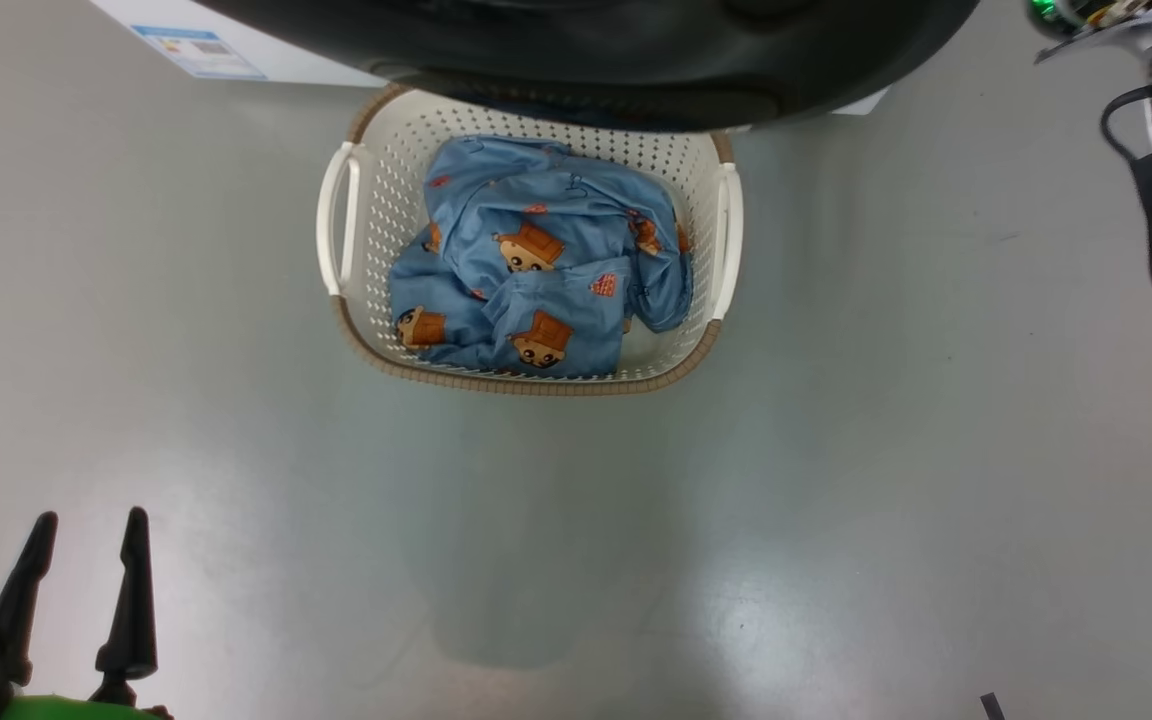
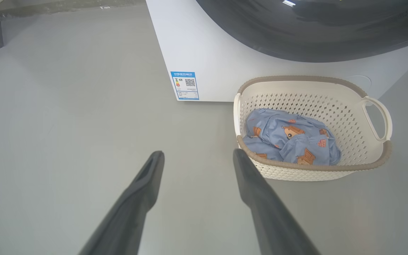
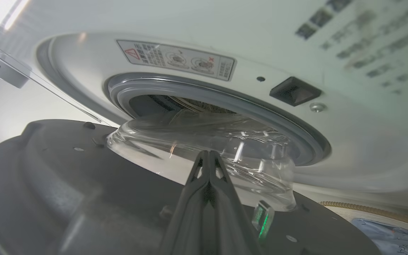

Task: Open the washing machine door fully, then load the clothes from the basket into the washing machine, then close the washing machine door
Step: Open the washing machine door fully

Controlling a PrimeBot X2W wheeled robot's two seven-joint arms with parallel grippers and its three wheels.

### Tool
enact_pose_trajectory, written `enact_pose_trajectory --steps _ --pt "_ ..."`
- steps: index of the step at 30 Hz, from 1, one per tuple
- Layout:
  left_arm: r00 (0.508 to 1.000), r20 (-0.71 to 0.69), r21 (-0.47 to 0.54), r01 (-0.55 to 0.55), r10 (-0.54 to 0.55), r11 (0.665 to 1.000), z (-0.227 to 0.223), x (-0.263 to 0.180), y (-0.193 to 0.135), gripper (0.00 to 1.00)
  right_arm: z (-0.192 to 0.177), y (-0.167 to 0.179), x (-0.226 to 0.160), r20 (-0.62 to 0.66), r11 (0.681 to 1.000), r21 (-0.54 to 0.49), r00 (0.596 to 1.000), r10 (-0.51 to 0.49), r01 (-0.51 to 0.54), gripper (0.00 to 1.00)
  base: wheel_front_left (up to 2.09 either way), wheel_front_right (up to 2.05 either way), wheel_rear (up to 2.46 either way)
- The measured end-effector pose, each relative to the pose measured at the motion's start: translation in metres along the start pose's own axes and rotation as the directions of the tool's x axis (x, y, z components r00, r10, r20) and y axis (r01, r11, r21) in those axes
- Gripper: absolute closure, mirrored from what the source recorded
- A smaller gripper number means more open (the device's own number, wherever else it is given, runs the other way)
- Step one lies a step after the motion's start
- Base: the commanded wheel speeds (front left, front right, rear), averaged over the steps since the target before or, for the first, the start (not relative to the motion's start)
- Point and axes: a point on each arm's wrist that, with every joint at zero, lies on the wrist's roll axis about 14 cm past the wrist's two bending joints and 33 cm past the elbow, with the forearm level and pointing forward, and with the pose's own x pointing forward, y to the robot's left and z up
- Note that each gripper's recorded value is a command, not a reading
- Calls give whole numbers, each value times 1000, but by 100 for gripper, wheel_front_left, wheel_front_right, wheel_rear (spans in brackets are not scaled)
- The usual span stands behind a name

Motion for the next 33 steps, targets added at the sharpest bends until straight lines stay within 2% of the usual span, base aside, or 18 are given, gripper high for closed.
enact_pose_trajectory --steps 15,23,33 --pt "995 95 -39 15 -11 999 27 3 -8 0 -74 11 -25 -204 1000 -14 979 -28 26 100 0 0 0" --pt "986 169 -84 20 -6 996 48 -5 -14 0 -113 37 -52 -274 1000 -27 962 -8 1 100 0 0 0" --pt "971 238 -124 47 -17 991 65 -35 -26 0 -184 76 -90 -362 1000 8 932 30 -29 100 0 0 0"
